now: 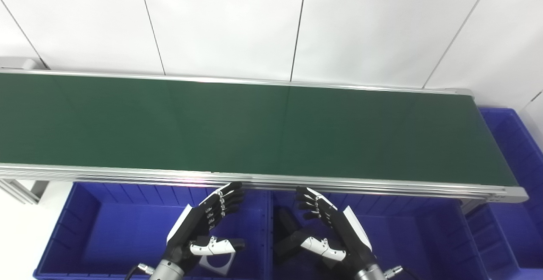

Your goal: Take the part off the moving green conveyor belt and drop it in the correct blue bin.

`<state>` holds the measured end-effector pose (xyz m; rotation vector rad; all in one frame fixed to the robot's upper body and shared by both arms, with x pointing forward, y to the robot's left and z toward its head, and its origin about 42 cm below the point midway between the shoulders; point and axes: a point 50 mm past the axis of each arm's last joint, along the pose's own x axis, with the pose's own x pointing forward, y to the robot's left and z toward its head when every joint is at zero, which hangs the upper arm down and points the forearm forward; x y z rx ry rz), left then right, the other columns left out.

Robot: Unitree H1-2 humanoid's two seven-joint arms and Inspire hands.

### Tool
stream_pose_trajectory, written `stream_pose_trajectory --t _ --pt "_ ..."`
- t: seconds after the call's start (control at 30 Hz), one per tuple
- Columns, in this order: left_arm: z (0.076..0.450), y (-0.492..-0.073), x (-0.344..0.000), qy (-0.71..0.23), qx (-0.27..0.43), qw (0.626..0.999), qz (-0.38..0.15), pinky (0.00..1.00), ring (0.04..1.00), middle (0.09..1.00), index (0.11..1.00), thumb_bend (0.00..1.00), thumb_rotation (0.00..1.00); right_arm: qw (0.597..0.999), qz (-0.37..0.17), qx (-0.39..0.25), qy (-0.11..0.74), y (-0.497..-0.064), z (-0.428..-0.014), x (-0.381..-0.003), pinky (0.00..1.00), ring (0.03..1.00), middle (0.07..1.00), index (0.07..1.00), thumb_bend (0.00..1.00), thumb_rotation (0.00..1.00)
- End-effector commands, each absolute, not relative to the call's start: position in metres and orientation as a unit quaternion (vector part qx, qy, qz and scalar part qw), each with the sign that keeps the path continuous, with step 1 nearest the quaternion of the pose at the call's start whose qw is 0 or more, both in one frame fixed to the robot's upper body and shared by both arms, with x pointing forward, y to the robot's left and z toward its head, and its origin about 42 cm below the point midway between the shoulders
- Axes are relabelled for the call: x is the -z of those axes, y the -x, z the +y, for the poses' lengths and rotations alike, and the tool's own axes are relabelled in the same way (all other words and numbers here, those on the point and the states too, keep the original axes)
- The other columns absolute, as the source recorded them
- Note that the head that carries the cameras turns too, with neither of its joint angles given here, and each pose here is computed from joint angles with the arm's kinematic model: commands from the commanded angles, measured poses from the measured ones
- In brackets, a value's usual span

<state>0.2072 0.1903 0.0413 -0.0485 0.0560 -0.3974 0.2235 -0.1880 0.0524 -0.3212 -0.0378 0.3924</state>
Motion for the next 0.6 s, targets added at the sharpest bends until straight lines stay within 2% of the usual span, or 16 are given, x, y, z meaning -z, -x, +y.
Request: stream_pose_trajectory --t 0.0,0.57 --pt "0.1887 -0.2101 -0.0511 0.027 0.201 0.979 -0.004 0.83 0.853 0.848 0.865 1.00 0.28 0.967 -0.050 -0.196 0.153 -0.2245 -0.1864 -0.0620 0.71 0.793 0.832 0.874 0.70 0.57" --pt "0.1881 -0.2087 -0.0516 0.028 0.197 0.980 -0.002 0.84 0.858 0.851 0.864 1.00 0.28 0.968 -0.049 -0.196 0.152 -0.2240 -0.1877 -0.0604 0.71 0.789 0.832 0.875 0.71 0.60"
